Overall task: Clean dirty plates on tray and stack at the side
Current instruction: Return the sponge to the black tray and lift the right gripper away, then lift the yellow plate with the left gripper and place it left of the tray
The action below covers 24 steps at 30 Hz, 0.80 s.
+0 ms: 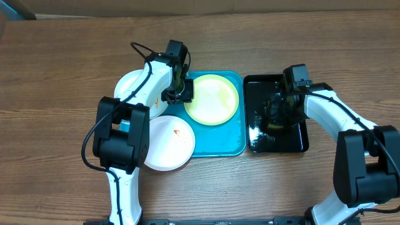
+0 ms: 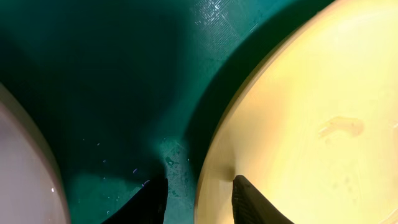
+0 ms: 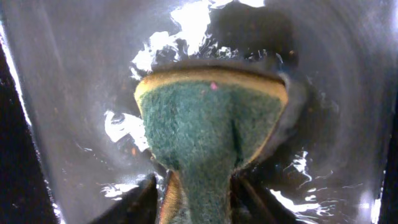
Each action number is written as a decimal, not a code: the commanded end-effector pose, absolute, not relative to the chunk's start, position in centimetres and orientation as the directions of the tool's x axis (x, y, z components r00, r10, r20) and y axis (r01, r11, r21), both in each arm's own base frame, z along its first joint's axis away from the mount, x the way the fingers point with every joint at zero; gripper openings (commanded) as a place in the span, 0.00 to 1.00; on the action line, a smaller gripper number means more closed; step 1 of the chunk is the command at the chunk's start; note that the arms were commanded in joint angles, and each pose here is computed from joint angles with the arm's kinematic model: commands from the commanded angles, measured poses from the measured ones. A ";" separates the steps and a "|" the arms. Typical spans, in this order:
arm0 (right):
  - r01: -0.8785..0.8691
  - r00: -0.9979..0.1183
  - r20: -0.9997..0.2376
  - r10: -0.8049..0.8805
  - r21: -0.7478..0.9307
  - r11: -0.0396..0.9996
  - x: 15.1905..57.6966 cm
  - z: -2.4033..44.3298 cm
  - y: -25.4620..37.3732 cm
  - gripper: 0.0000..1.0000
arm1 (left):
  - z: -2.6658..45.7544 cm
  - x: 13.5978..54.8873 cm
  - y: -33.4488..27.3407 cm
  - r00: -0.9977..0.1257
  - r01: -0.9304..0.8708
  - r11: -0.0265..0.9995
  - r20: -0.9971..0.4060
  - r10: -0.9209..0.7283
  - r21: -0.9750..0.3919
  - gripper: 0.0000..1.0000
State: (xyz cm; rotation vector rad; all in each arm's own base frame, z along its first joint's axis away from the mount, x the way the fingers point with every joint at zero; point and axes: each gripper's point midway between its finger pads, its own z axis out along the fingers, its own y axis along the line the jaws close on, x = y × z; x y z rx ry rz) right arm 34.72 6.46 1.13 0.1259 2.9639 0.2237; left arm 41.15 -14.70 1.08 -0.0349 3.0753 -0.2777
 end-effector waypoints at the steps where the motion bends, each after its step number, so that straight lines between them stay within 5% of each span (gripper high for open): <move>1: 0.064 -0.978 -0.186 0.092 0.152 0.986 35.6 2.3 6.5 0.53 | 0.5 40.8 -14.9 -0.999 -0.009 0.985 -0.037 -0.016 -0.171 0.36; 7: 0.057 -0.973 -0.213 0.088 0.150 0.987 38.0 8.4 5.9 0.60 | 0.4 40.6 -14.9 -0.999 0.026 0.986 -0.039 0.020 -0.165 0.42; 12: 0.161 -0.933 -0.294 0.208 0.174 0.971 41.0 13.9 2.5 0.99 | 0.4 41.0 -15.1 -0.998 0.030 0.985 -0.055 0.021 -0.169 0.50; 17: 0.315 -0.874 -0.314 0.372 0.217 0.924 41.8 15.4 -3.2 1.00 | 0.4 41.0 -15.3 -0.998 0.035 0.985 -0.058 0.025 -0.170 0.49; 21: 0.383 -0.844 -0.310 0.437 0.220 0.897 41.4 15.2 -6.3 1.00 | 0.0 40.5 -15.9 -0.998 0.042 0.985 -0.051 0.034 -0.167 0.22; 24: 0.404 -0.834 -0.310 0.457 0.220 0.888 41.2 15.2 -7.3 1.00 | -0.2 40.3 -16.4 -0.998 0.051 0.984 -0.055 0.042 -0.169 0.25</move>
